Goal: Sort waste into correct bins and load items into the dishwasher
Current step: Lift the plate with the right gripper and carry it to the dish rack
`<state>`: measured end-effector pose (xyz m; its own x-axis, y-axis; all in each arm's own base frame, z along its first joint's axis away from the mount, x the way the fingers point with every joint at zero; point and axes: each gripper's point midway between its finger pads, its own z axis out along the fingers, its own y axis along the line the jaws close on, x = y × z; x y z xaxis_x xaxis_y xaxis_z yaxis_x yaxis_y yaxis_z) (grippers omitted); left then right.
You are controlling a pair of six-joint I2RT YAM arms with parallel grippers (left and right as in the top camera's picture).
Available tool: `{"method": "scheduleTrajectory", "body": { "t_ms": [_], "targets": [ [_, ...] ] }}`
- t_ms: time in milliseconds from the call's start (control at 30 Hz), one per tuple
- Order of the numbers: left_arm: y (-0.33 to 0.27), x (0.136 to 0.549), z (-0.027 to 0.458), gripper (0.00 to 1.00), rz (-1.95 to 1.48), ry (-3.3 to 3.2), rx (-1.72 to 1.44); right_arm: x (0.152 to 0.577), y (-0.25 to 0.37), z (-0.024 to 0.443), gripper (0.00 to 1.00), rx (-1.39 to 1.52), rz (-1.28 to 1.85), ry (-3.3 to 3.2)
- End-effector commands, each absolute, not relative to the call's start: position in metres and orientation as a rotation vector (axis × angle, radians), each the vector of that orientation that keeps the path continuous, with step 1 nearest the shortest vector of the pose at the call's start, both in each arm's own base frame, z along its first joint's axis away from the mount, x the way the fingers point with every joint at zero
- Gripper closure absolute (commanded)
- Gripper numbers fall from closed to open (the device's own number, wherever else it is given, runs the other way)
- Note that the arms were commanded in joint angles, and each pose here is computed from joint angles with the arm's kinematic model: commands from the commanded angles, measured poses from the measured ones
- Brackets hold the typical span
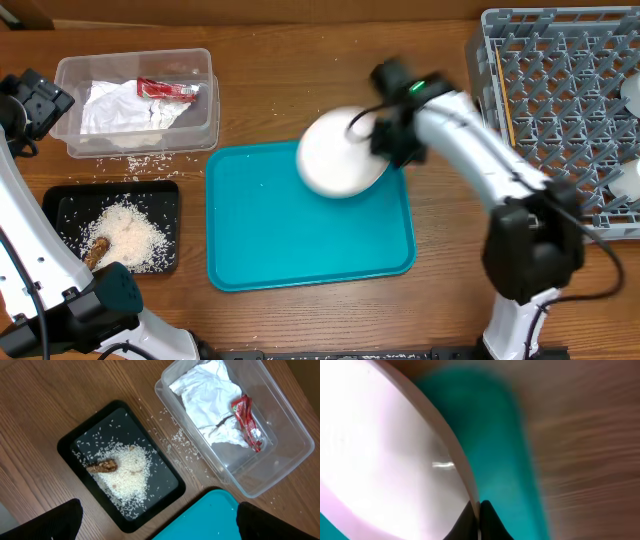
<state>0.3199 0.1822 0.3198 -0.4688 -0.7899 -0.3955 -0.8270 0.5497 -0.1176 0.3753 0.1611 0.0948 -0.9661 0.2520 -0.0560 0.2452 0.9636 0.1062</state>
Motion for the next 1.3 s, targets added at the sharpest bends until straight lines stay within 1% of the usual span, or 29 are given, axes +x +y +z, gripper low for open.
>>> {"method": "scheduleTrajectory", "body": {
  "t_ms": [0, 33, 167, 333, 433, 500, 700, 933, 1267],
  "targets": [
    [0.183, 0.319, 0.325, 0.0, 0.137, 2.379, -1.293, 0.422, 0.081, 0.198, 0.96, 0.456, 0.037, 2.735],
    [0.183, 0.319, 0.325, 0.0, 0.137, 2.379, -1.293, 0.431, 0.057, 0.218, 0.96, 0.483, 0.012, 2.674],
    [0.183, 0.319, 0.325, 0.0, 0.137, 2.379, -1.293, 0.448, -0.017, 0.256, 0.96, 0.662, -0.112, 2.499],
    [0.183, 0.318, 0.325, 0.0, 0.137, 2.379, -1.293, 0.45, -0.112, 0.269, 0.96, 0.884, -0.328, 2.315],
    [0.183, 0.319, 0.325, 0.0, 0.137, 2.379, -1.293, 0.45, -0.15, 0.277, 0.96, 0.967, -0.401, 2.217],
    [0.183, 0.319, 0.325, 0.0, 0.137, 2.379, -1.293, 0.454, -0.166, 0.281, 0.96, 0.996, -0.401, 2.167],
    [0.183, 0.318, 0.325, 0.0, 0.137, 2.379, -1.293, 0.469, -0.195, 0.285, 0.96, 0.936, -0.503, 2.112],
    [0.183, 0.319, 0.325, 0.0, 0.137, 2.379, -1.293, 0.48, -0.218, 0.252, 0.96, 0.964, -0.72, 2.101],
    [0.183, 0.319, 0.325, 0.0, 0.137, 2.379, -1.293, 0.51, -0.22, 0.192, 0.96, 0.937, -0.721, 2.176]
  ]
}}
